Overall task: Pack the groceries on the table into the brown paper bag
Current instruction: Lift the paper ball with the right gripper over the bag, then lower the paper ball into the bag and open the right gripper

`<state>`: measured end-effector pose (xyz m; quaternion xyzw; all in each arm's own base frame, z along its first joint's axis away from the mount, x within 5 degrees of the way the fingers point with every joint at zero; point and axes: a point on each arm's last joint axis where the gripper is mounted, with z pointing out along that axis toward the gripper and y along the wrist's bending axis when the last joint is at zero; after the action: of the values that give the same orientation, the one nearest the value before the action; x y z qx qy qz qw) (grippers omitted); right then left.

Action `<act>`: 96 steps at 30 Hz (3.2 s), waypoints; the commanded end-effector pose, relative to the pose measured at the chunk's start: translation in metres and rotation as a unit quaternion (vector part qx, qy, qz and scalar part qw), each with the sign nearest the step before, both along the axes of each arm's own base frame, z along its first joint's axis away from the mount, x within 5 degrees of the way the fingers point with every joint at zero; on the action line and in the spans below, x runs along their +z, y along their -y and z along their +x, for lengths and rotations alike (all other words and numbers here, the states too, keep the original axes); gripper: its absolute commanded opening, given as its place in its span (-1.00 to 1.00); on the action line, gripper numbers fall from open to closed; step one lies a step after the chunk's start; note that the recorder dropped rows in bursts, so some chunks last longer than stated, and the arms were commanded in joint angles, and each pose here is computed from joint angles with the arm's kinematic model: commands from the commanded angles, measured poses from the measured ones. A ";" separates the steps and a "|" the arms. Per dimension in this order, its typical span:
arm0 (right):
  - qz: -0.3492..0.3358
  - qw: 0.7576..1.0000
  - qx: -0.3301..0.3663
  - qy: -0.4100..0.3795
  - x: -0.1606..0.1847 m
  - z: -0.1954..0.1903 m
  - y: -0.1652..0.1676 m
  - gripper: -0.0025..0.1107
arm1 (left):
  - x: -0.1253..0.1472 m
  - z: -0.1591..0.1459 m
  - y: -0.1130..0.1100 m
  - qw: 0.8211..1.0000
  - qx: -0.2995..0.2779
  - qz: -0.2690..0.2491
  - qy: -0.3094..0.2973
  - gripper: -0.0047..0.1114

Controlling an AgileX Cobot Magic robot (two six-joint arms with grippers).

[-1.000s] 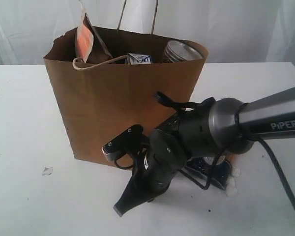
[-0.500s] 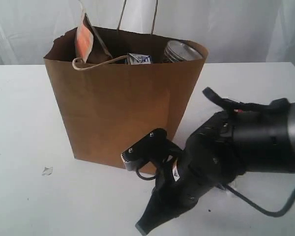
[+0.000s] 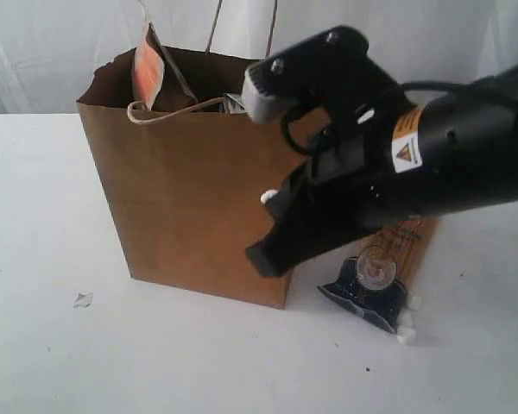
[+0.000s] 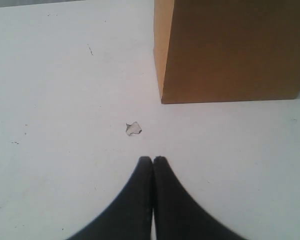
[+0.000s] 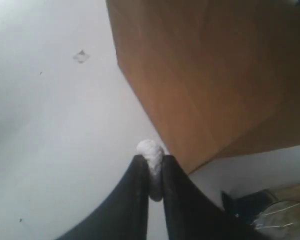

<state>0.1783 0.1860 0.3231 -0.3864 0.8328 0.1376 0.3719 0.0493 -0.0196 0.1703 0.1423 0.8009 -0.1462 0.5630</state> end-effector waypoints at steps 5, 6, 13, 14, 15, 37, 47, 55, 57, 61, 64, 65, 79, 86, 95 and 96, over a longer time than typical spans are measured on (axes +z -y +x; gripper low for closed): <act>0.014 0.995 -0.032 0.092 0.052 0.023 0.013 -0.81 | -0.001 0.000 0.000 1.000 0.001 -0.002 -0.003 -0.90; 0.018 0.995 -0.034 0.097 0.056 0.025 0.012 -0.81 | -0.001 0.000 0.000 1.000 0.001 -0.002 -0.003 -0.90; 0.034 0.992 -0.038 0.115 0.074 0.048 -0.006 -0.81 | -0.001 0.000 0.000 1.000 0.001 -0.002 -0.003 -0.90; 0.033 0.992 -0.038 0.114 0.074 0.052 -0.010 -0.81 | -0.001 0.000 0.000 1.000 0.001 -0.002 -0.003 -0.90; 0.033 0.992 -0.038 0.114 0.074 0.056 -0.013 -0.81 | -0.001 0.000 0.000 1.000 0.001 -0.002 -0.003 -0.90; 0.038 0.991 -0.108 0.065 0.042 0.129 -0.045 -0.81 | -0.001 0.000 0.000 1.000 0.001 -0.002 -0.003 -0.90; 0.058 0.991 -0.115 0.023 0.033 0.139 -0.059 -0.81 | -0.001 0.000 0.000 1.000 0.001 -0.002 -0.003 -0.90; 0.050 0.991 -0.122 0.004 0.023 0.142 -0.061 -0.81 | -0.001 0.000 0.000 1.000 0.001 -0.002 -0.003 -0.90; 0.048 0.991 -0.122 0.003 0.021 0.143 -0.062 -0.81 | -0.001 0.000 0.000 1.000 0.001 -0.002 -0.003 -0.90; 0.049 0.991 -0.122 0.003 0.021 0.143 -0.062 -0.77 | -0.001 0.000 0.000 1.000 0.001 -0.002 -0.003 -0.90; 0.051 0.991 -0.122 0.005 0.021 0.143 -0.062 -0.54 | -0.001 0.000 0.000 1.000 0.001 -0.002 -0.003 -0.90; 0.051 0.991 -0.122 0.005 0.021 0.143 -0.062 -0.42 | -0.001 0.000 0.000 1.000 0.001 -0.002 -0.003 -0.90; 0.080 0.989 -0.119 0.036 0.049 0.135 -0.056 0.01 | -0.001 0.000 0.000 1.000 0.001 -0.002 -0.003 -0.90; 0.087 0.988 -0.122 0.043 0.079 0.113 -0.037 0.01 | -0.001 0.000 0.000 1.000 0.001 -0.002 -0.003 -0.90; 0.083 0.988 -0.120 0.045 0.085 0.060 0.005 0.01 | -0.001 0.000 0.000 1.000 0.001 -0.002 -0.003 -0.90; 0.082 0.988 -0.120 0.046 0.084 0.054 0.010 0.01 | -0.001 0.000 0.000 1.000 0.001 -0.002 -0.003 -0.90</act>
<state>0.2462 0.1898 0.4067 -0.2572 0.8410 0.1464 0.4529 0.0493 -0.0196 0.1703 0.1423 0.8009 -0.1462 0.5630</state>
